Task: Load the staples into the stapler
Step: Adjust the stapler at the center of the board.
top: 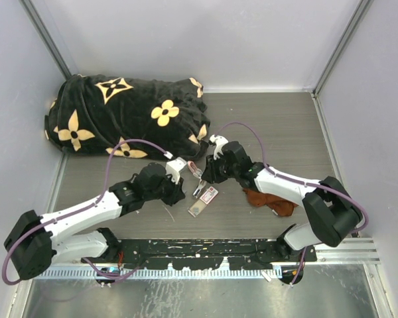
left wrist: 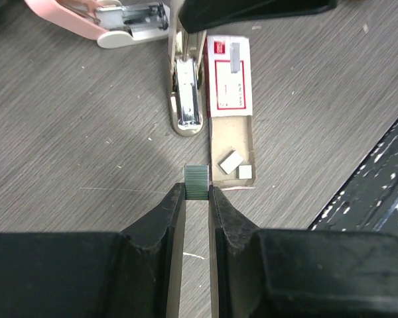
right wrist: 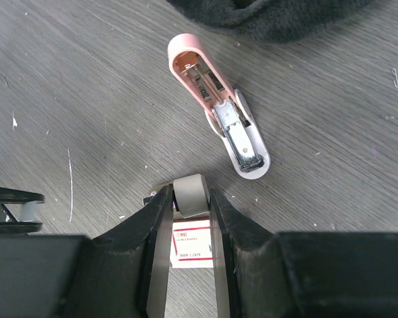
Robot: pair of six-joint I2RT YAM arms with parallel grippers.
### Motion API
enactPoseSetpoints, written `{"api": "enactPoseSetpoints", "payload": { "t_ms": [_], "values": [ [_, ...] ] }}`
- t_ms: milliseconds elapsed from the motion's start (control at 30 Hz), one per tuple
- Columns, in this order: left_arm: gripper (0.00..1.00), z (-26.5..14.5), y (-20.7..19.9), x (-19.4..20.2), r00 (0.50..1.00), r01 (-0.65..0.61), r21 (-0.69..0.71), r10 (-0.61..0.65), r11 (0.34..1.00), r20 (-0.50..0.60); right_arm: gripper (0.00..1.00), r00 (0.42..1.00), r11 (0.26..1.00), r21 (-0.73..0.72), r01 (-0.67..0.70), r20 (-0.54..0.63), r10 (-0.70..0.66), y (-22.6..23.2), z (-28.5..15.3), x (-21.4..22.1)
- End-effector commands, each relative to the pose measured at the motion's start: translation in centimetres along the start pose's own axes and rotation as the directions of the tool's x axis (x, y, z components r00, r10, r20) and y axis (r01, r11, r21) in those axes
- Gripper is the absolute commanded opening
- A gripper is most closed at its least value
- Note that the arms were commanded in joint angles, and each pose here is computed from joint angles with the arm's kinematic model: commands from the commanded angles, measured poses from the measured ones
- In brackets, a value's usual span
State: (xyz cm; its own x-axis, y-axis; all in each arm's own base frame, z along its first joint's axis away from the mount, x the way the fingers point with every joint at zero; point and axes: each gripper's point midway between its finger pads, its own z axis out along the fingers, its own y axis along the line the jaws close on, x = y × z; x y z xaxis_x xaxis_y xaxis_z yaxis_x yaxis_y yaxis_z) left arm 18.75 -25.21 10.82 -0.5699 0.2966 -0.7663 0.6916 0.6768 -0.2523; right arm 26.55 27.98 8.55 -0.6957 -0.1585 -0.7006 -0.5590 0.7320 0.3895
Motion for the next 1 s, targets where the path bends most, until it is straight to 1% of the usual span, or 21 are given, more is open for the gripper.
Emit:
{"api": "enactPoseSetpoints", "payload": {
  "t_ms": [0,267,333,567,767,967],
  "values": [
    [0.17,1.0,-0.4,-2.9,0.991,-0.118,-0.017,0.119,0.993,0.063,0.16,0.99,0.999,-0.012,-0.036,0.139,0.037,0.8,-0.6,-3.0],
    [0.17,3.1,-1.1,-1.7,0.987,-0.155,0.009,0.155,0.988,-0.039,0.16,0.983,0.996,-0.046,-0.08,0.163,0.086,1.6,-0.7,-2.7],
    [0.17,3.8,-1.0,-1.0,0.983,-0.161,0.013,0.162,0.987,-0.082,0.16,0.981,0.995,-0.041,-0.094,0.169,0.099,1.7,-0.7,-2.6],
    [0.17,4.6,-0.9,-0.1,0.969,-0.177,0.027,0.179,0.984,-0.172,0.16,0.973,0.992,-0.024,-0.127,0.191,0.129,1.8,-1.2,-2.0],
    [0.17,4.9,-1.1,0.2,0.967,-0.161,0.035,0.165,0.986,-0.194,0.16,0.972,0.99,-0.032,-0.136,0.188,0.14,2.0,-1.0,-1.8],
    [0.17,5.0,-0.9,1.2,0.956,-0.153,0.032,0.156,0.988,-0.249,0.16,0.967,0.988,-0.028,-0.153,0.202,0.155,2.3,-1.0,-1.9]
  ]
}}
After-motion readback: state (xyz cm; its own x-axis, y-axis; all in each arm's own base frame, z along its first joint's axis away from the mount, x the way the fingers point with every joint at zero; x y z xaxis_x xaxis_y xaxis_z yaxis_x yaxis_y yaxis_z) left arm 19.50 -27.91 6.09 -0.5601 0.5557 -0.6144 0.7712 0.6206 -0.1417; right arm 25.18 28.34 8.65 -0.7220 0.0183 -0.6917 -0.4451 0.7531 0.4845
